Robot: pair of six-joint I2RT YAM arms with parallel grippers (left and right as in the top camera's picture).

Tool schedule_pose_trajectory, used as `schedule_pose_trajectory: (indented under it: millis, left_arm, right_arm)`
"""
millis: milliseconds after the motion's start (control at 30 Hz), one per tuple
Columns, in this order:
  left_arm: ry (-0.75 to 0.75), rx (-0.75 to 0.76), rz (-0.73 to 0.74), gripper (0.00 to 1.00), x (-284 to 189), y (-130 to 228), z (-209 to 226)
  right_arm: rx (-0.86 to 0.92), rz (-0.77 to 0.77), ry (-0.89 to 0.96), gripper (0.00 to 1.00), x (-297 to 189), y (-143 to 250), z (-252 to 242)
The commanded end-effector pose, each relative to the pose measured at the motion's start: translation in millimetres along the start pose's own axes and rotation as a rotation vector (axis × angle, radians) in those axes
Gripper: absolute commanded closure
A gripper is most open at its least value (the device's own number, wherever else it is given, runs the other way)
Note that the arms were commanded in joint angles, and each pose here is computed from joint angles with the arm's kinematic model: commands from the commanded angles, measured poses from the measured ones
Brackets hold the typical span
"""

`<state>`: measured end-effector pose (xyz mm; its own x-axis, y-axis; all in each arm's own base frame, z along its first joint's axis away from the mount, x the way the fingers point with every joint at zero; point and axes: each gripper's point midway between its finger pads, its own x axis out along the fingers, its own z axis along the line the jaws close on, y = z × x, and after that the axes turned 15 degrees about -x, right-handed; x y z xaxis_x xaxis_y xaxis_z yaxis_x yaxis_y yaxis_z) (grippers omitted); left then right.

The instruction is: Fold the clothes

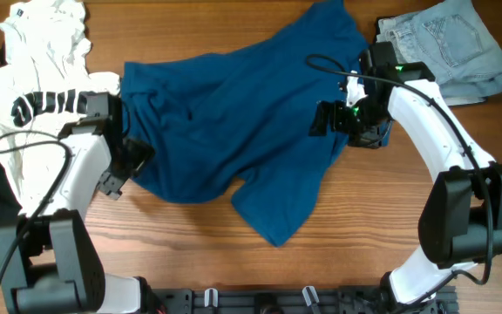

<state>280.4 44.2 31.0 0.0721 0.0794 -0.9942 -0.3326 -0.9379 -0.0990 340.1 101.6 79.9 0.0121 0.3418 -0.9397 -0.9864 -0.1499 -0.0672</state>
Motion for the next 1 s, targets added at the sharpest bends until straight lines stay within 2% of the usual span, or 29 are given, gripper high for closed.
schedule_pose_trajectory:
  millis: [0,167,300,433,667,967]
  left_arm:
    - [0.001,-0.110,-0.028,0.16,12.7,-25.7,11.6]
    - [0.050,-0.188,-0.073,0.17,19.8,-58.6,10.5]
    - [0.059,-0.196,-0.076,0.20,29.3,-66.8,8.4]
    - [0.084,-0.164,-0.025,0.20,32.8,-57.7,1.4]
    - [0.125,-0.153,0.077,0.11,31.3,-39.6,-5.5]
    - [0.097,-0.154,0.095,0.05,31.8,-34.8,0.9]
  right_arm:
    - [-0.016,-0.001,-0.024,0.01,0.5,5.4,13.1]
    - [-0.053,-0.025,-0.028,0.01,5.4,-1.4,27.0]
    - [-0.093,-0.037,-0.033,0.01,10.2,-4.3,42.4]
    - [-0.120,-0.057,-0.039,0.01,13.5,-9.0,54.4]
    - [-0.154,-0.157,-0.048,0.00,11.4,-33.4,60.7]
    - [-0.137,-0.167,-0.051,0.01,10.9,-35.9,61.2]
